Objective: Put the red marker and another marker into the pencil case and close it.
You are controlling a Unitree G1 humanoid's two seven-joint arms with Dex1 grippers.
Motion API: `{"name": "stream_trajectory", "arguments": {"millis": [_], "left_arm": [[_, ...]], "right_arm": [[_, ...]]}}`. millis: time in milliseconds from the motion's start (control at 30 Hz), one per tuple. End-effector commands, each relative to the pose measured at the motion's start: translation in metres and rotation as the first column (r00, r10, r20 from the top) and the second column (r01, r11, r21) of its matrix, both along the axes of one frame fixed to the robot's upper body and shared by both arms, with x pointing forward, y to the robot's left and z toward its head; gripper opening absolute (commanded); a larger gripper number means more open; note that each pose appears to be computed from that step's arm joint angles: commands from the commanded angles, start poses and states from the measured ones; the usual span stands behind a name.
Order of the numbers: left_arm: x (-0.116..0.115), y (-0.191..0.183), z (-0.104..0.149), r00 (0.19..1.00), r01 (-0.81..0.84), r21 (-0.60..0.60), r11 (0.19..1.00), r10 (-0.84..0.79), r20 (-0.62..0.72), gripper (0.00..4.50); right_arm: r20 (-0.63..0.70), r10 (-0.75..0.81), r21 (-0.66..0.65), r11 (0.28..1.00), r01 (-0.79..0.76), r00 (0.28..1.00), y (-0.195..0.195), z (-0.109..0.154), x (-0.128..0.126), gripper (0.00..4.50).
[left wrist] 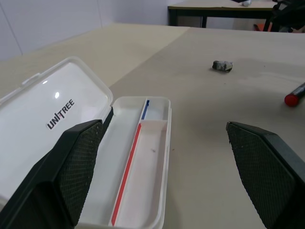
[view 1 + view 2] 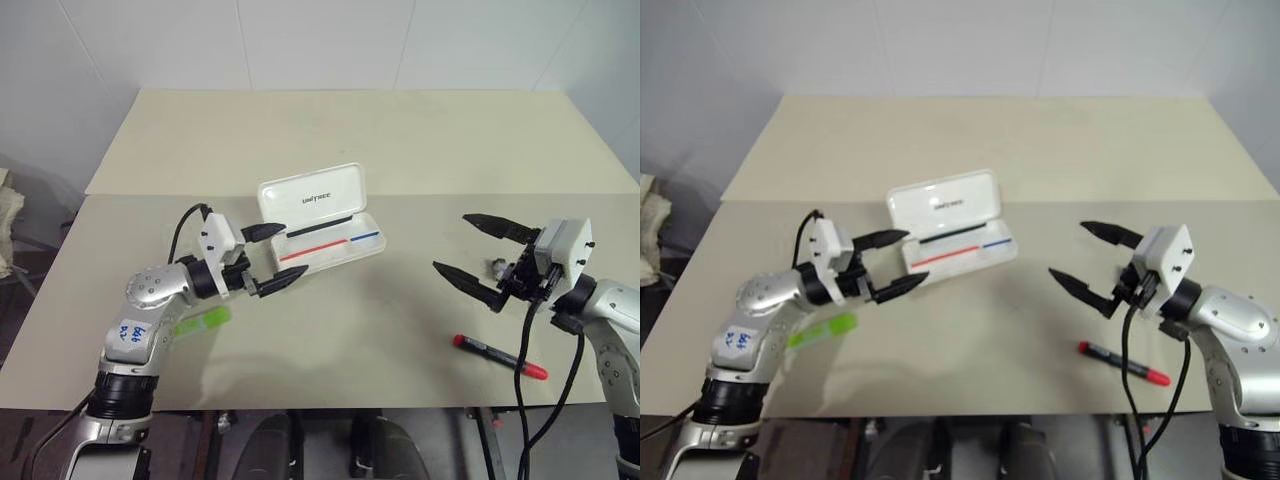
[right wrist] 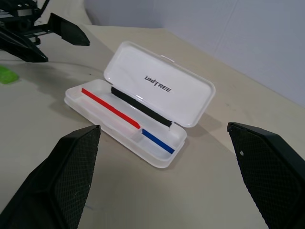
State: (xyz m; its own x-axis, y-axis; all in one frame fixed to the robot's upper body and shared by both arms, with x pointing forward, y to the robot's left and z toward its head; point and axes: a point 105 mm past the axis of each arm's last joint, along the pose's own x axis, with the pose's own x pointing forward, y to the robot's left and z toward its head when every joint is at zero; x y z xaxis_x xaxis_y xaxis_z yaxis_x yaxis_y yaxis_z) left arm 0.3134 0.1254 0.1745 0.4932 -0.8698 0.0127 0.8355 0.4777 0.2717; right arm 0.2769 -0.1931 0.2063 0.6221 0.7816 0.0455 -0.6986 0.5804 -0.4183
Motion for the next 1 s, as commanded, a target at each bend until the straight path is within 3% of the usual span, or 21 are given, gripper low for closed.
{"name": "stream_trajectory", "arguments": {"millis": [33, 433, 667, 833, 1000], "left_arm": [[-0.007, 0.002, 0.012, 0.999, 0.014, 0.010, 1.000, -0.014, 0.053, 4.45], [-0.013, 0.015, 0.012, 0.998, 0.043, 0.082, 0.996, -0.047, 0.040, 4.45], [-0.014, 0.018, 0.005, 0.999, 0.052, 0.121, 0.991, -0.053, 0.007, 2.15], [-0.009, 0.011, 0.001, 0.997, 0.077, 0.150, 0.986, -0.077, -0.005, 2.15], [0.013, -0.010, -0.013, 0.995, 0.097, 0.226, 0.969, -0.093, -0.029, 2.15]], "right_arm": [[0.032, 0.048, -0.016, 0.999, -0.047, 0.998, 0.010, 0.005, -0.004, 4.50], [0.033, 0.137, 0.041, 0.990, -0.138, 0.990, 0.042, -0.006, 0.004, 4.50], [0.049, 0.203, 0.075, 0.975, -0.207, 0.978, 0.065, -0.007, 0.009, 4.50], [0.052, 0.220, 0.067, 0.972, -0.223, 0.974, 0.069, -0.007, 0.009, 4.50], [0.073, 0.211, 0.063, 0.974, -0.216, 0.975, 0.070, -0.003, 0.008, 4.50]]}}
